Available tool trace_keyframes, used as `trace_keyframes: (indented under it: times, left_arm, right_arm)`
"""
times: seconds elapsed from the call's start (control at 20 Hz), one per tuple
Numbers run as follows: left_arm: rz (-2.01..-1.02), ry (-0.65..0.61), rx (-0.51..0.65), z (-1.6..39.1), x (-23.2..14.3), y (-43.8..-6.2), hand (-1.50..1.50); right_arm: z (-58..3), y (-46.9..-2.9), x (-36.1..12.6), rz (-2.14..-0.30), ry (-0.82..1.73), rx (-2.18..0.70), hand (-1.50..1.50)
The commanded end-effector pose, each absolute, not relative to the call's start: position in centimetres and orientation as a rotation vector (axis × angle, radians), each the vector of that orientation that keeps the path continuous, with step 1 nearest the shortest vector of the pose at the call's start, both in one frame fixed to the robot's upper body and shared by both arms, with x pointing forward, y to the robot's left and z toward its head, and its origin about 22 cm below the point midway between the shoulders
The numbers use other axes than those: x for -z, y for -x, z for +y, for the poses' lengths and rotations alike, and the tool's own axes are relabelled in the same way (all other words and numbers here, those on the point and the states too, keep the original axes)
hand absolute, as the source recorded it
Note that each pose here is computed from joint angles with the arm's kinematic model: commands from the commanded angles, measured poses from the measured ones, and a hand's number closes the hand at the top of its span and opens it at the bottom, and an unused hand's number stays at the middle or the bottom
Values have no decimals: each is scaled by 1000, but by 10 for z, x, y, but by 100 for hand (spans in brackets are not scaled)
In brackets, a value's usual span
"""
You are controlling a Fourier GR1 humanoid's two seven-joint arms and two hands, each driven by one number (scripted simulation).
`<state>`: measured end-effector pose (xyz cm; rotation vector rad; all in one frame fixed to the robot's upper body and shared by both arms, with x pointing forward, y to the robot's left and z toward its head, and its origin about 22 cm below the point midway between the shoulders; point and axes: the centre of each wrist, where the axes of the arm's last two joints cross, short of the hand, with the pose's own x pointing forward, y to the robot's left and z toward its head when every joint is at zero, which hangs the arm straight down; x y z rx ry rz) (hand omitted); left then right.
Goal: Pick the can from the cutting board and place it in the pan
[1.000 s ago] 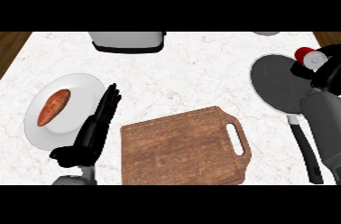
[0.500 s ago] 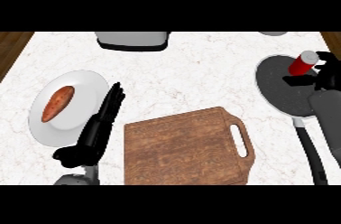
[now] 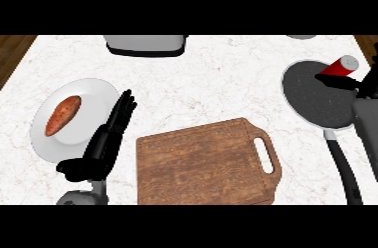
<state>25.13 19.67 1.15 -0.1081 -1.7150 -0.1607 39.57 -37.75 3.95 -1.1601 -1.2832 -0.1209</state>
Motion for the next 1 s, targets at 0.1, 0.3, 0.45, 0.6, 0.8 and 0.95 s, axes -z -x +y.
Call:
trace_keyframes:
  times: [0.1, 0.3, 0.45, 0.6, 0.8, 0.95]
  left_arm:
    - [-1698, 89, 147, 197, -13, -241, 0]
    - [-1696, 72, 134, 204, -11, -243, 0]
    - [-1683, 89, 131, 187, 0, -239, 0]
    - [-1690, 67, 127, 203, -1, -252, 0]
    - [-1705, 58, 128, 198, -7, -241, 0]
    - [-1695, 60, 121, 189, 9, -241, 0]
  right_arm:
    - [-403, -378, -31, -1397, 1077, 321, -150]
    - [-412, -378, -41, -1460, 936, 392, -150]
    - [-411, -359, -16, -1510, 826, 360, -150]
    - [-440, -334, -12, -1574, 712, 328, -150]
    - [-424, -308, 15, -1603, 672, 266, -150]
    - [-404, -287, 33, -1615, 669, 271, -150]
